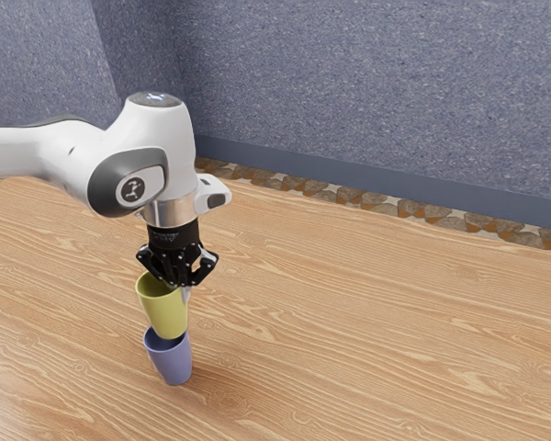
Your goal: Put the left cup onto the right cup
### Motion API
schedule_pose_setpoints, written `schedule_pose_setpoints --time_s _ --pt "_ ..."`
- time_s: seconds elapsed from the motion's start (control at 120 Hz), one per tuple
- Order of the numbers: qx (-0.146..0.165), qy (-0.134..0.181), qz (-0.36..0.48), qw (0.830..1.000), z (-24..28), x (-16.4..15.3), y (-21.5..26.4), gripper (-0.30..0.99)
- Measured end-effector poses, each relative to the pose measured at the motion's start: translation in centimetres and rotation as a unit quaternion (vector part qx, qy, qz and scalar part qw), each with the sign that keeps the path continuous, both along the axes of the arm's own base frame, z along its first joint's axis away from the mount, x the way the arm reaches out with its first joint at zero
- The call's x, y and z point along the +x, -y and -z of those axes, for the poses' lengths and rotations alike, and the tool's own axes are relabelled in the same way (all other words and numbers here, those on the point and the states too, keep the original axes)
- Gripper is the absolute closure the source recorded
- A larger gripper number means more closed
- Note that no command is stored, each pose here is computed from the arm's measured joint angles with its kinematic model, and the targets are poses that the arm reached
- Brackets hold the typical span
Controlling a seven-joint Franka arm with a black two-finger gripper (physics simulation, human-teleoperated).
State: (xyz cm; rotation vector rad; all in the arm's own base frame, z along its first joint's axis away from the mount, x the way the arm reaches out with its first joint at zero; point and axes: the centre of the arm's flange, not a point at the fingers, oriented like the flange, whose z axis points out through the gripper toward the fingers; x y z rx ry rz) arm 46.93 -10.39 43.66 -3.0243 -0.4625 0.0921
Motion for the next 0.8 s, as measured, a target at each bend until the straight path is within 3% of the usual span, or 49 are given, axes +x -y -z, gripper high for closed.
schedule_pose_setpoints --time_s 0.8 --pt "-0.003 -0.004 -0.004 1.000 2.5 0.2 -0.4 0.78"
